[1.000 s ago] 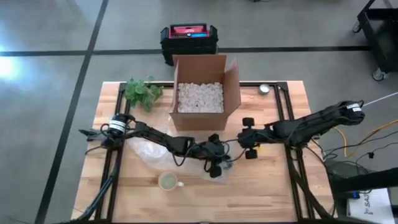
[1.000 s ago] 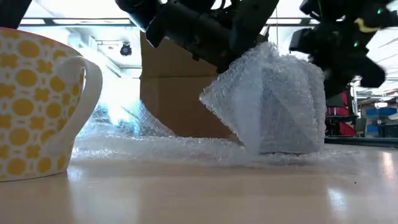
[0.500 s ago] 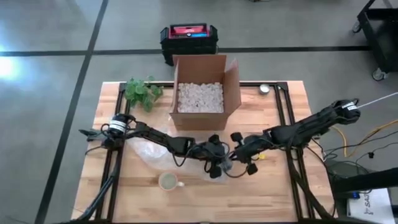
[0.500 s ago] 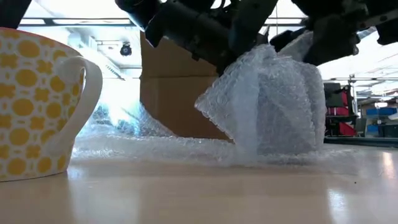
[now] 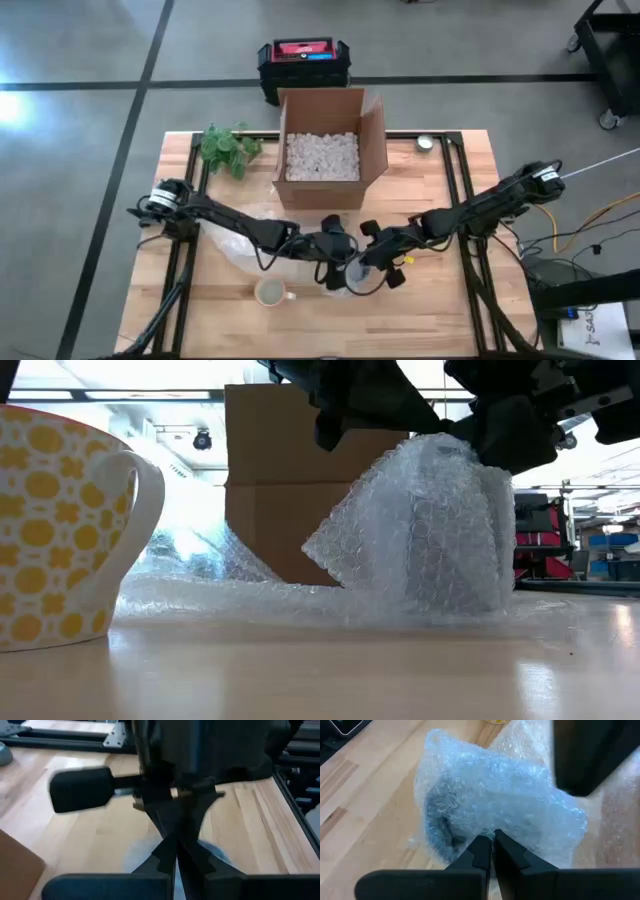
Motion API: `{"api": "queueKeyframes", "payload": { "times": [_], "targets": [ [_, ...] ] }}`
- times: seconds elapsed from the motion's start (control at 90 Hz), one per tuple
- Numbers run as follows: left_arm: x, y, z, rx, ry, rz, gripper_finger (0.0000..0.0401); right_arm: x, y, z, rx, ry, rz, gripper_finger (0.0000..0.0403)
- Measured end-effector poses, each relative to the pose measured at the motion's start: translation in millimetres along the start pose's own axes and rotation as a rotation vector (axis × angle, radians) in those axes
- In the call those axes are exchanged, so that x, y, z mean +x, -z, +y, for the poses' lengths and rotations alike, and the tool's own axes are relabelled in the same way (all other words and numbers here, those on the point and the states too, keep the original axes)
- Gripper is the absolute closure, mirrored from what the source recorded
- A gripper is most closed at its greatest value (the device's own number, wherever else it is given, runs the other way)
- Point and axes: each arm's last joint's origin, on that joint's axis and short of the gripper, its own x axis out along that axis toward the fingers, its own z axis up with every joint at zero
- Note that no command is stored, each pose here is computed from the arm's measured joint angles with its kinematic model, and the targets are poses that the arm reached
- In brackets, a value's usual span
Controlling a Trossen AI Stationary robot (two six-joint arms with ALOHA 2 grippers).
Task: Wrap mug
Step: Wrap the blue mug with the right bubble wrap
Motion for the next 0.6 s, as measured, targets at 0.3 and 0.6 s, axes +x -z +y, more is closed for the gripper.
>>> {"api": "queueKeyframes", "payload": {
  "times": [0.3,0.6],
  "targets": [
    [36.3,40.8,-2.8,-0.047,0.042,0.123,0.0401,-19.8,-8.9,-0.8,0.034,-0.005,0.038,0.0403],
    [37.5,42.6,-3.8,-0.047,0.051,0.126,0.0401,-39.4,10.9,-12.3,0.082,0.19,0.352,0.0403]
  ]
}}
